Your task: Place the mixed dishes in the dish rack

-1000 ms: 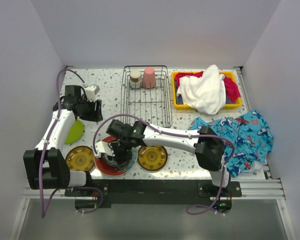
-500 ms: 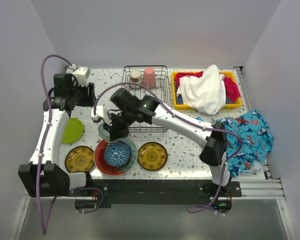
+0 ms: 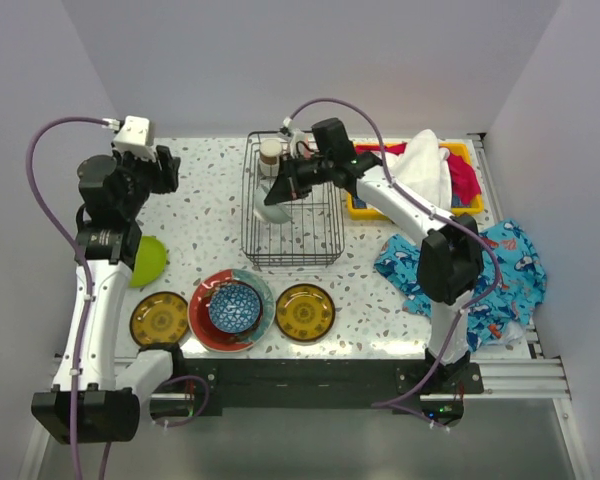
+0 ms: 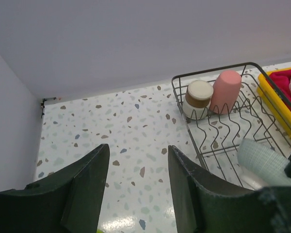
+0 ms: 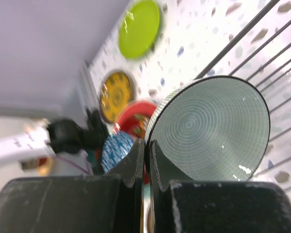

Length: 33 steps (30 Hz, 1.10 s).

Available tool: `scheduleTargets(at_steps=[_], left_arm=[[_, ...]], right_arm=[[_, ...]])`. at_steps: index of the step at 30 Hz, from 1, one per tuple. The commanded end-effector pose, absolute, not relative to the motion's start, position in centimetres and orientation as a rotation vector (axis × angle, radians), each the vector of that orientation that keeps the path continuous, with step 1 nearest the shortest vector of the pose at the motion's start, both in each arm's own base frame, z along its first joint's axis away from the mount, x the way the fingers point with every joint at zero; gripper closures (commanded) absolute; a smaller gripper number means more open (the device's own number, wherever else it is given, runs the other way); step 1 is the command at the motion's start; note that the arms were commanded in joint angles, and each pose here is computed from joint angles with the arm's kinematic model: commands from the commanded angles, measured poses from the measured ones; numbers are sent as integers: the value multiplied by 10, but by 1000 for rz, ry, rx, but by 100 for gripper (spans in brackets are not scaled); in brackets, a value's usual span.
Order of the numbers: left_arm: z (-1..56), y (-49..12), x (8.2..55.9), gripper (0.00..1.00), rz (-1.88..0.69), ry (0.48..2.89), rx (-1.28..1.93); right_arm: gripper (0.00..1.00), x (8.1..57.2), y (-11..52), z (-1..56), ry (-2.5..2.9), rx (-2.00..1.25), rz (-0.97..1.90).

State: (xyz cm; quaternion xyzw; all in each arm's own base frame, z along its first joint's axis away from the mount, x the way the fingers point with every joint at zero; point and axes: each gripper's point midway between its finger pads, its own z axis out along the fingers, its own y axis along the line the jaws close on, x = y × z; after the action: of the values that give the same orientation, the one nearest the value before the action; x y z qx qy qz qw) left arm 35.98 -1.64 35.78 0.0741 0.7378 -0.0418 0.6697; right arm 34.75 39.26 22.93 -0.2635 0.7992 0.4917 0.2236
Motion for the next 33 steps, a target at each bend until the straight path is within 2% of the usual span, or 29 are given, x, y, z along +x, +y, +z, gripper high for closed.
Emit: scheduleTargets(at_steps=[1,14,33], left_arm=[[352,-26,384,44,-79,1631,233],[334,-10,431,44,35,1731,237],[326,-8,423,43,44,1734,234]], right_arm=[[100,363,393,285,2022,-450,1703],[100,407,372,241,1995,44,1812],[100,397,361,137,2259,328,1690]])
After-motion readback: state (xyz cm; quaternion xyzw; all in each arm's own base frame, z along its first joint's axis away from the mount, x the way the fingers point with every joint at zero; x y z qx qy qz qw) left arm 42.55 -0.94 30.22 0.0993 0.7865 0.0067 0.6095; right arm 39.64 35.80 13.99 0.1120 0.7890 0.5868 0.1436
